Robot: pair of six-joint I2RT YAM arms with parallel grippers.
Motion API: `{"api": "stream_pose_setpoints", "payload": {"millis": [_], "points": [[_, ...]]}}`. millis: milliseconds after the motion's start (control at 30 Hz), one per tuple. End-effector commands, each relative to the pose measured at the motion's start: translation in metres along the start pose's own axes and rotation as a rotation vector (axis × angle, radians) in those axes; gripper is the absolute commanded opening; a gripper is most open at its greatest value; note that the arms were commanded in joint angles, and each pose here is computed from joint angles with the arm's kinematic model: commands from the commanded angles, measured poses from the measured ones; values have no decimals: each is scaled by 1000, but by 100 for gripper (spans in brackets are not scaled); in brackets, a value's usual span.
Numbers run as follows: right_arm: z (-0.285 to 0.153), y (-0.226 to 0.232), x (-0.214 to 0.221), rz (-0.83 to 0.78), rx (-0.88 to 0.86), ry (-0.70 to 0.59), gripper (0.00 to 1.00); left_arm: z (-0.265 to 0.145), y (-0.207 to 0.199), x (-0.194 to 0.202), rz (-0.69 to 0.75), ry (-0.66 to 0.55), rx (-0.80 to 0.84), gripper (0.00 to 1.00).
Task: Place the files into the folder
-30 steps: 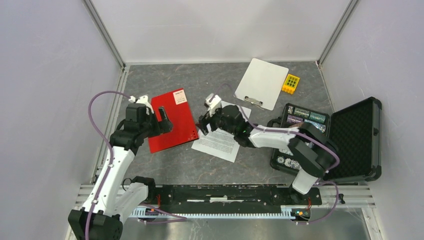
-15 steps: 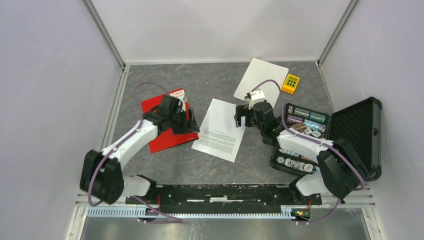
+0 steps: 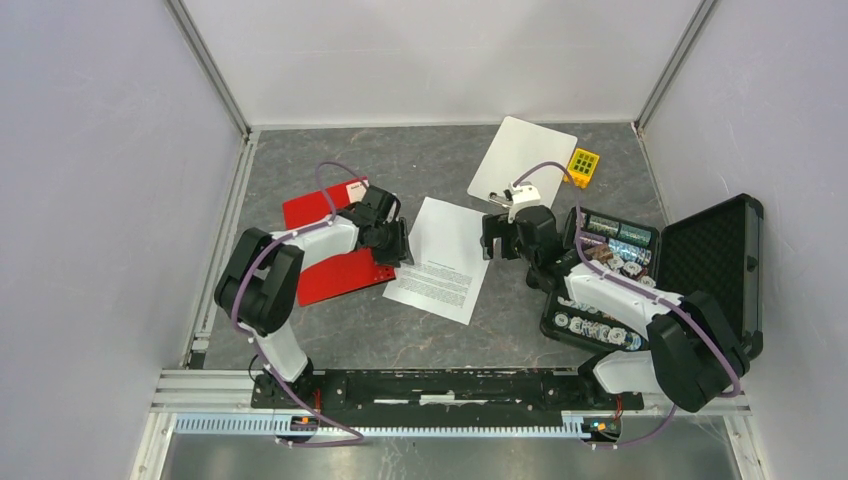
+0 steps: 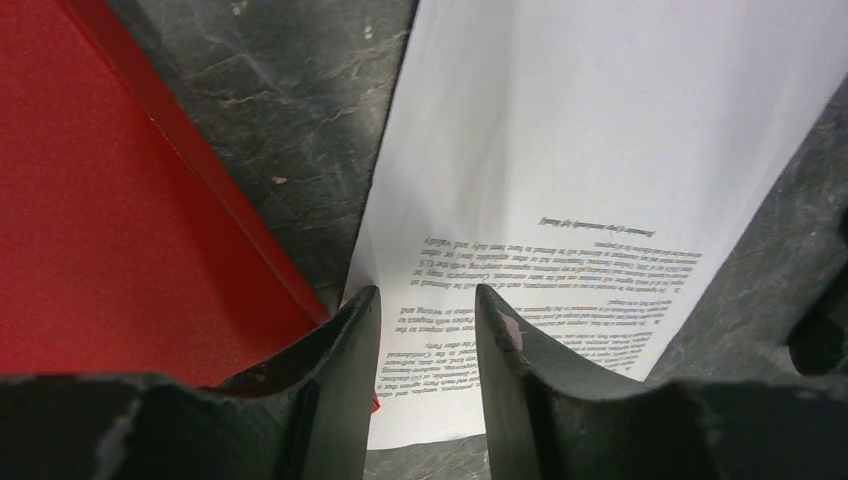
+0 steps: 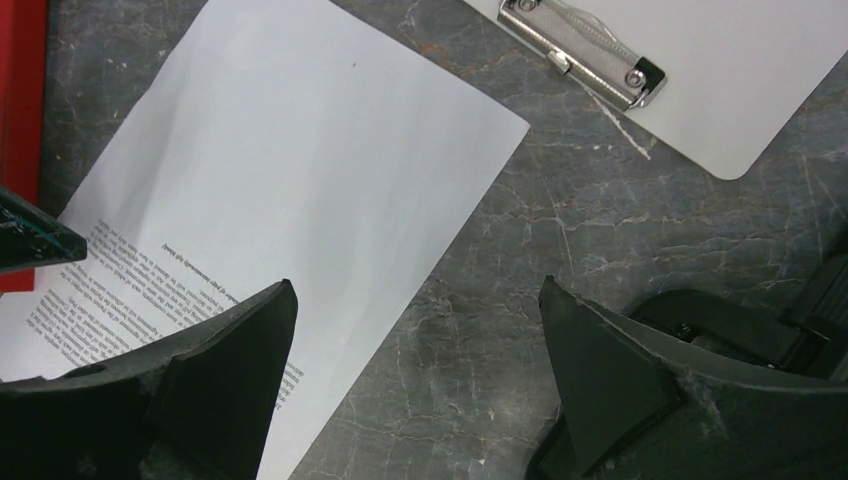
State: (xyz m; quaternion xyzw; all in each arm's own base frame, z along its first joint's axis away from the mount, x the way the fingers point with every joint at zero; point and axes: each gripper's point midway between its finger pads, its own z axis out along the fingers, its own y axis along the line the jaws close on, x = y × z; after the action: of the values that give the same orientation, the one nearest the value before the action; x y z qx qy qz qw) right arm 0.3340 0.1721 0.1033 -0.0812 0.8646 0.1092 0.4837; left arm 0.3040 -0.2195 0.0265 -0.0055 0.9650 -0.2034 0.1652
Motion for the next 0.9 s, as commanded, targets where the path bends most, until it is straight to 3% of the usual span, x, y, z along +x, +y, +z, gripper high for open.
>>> {"api": "stream_pose_setpoints", "payload": {"millis": [0, 167, 433, 867], "points": [[-2, 7, 1, 16, -45, -6, 98, -3, 23, 2, -59, -47, -129, 44], [-3, 13, 4, 44, -78, -10, 98, -11, 54, 15, -79, -69, -259, 45], [-1, 24, 18, 66, -144, 19, 98, -23, 50, 18, -95, -95, -229, 49], [5, 57, 36, 63, -329, 87, 93, -49, 78, 15, -98, -195, -363, 59]]}}
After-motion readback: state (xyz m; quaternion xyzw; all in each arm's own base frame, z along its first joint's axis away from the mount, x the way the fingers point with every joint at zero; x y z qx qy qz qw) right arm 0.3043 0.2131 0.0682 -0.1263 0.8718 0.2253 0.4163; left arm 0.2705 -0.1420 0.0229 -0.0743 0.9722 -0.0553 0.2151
